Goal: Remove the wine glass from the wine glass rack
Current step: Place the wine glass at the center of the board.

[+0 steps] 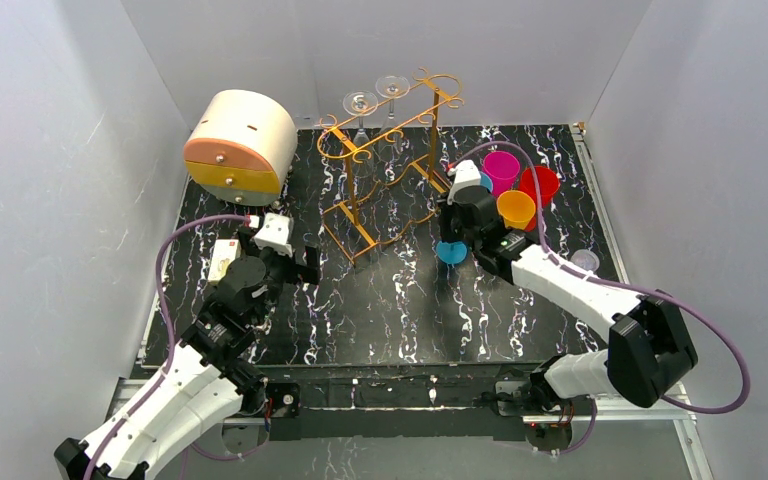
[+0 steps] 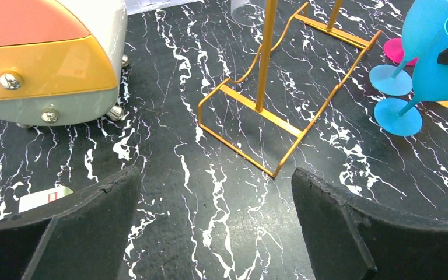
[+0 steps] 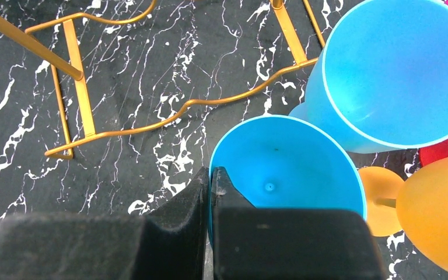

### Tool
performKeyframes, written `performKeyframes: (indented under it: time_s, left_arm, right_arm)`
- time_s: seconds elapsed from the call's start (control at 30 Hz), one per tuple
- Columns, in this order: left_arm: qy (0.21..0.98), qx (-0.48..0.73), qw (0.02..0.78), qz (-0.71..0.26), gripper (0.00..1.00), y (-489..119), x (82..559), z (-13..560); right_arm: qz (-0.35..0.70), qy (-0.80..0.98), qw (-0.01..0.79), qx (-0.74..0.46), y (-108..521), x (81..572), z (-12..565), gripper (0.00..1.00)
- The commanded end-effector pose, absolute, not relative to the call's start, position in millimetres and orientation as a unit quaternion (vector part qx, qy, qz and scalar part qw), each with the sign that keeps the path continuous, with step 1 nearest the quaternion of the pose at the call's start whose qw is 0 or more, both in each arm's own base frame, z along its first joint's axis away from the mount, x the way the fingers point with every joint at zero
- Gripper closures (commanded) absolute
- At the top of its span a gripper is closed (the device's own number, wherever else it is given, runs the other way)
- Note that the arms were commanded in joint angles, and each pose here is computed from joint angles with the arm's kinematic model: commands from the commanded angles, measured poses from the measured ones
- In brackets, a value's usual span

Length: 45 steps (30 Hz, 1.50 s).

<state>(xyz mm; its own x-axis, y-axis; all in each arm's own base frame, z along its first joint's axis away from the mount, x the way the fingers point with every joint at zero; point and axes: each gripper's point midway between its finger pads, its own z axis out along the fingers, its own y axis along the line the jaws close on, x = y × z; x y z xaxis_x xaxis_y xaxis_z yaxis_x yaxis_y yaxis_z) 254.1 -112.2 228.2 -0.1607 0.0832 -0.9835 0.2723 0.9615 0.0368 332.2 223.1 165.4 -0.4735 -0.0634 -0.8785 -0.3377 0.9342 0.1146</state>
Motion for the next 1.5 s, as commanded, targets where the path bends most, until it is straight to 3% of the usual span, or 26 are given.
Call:
performKeyframes:
  time_s: [0.0,0.33,0.6,0.9,1.07,1.47]
  left_arm:
    - [0.747,0.102,0.655,-0.060,0.02,-104,256,236]
    - [0.752,0.115,0.645,-0.065,0.02,-109,256,233]
    - [0.756,0.113,0.642,-0.064,0.02,-108,256,231]
    - [0.760,0.119,0.636,-0.063,0.02,-110,257,228]
    - [0.762,0.121,0.634,-0.063,0.02,-111,257,226]
    - [0.766,0.128,0.627,-0.059,0.02,-113,259,222]
  right_arm:
    - [0.119,0.875,0.450,-0.131,218,321,158,0.96]
    - [0.122,0.865,0.475,-0.105,214,324,163,0.87]
    - [0.137,0.845,0.512,-0.071,212,330,164,0.86]
    - [0.131,0.855,0.495,-0.083,220,336,161,0.79]
    - [0.135,0.855,0.495,-0.080,222,337,162,0.60]
    - [0.139,0.851,0.498,-0.087,223,337,175,0.43]
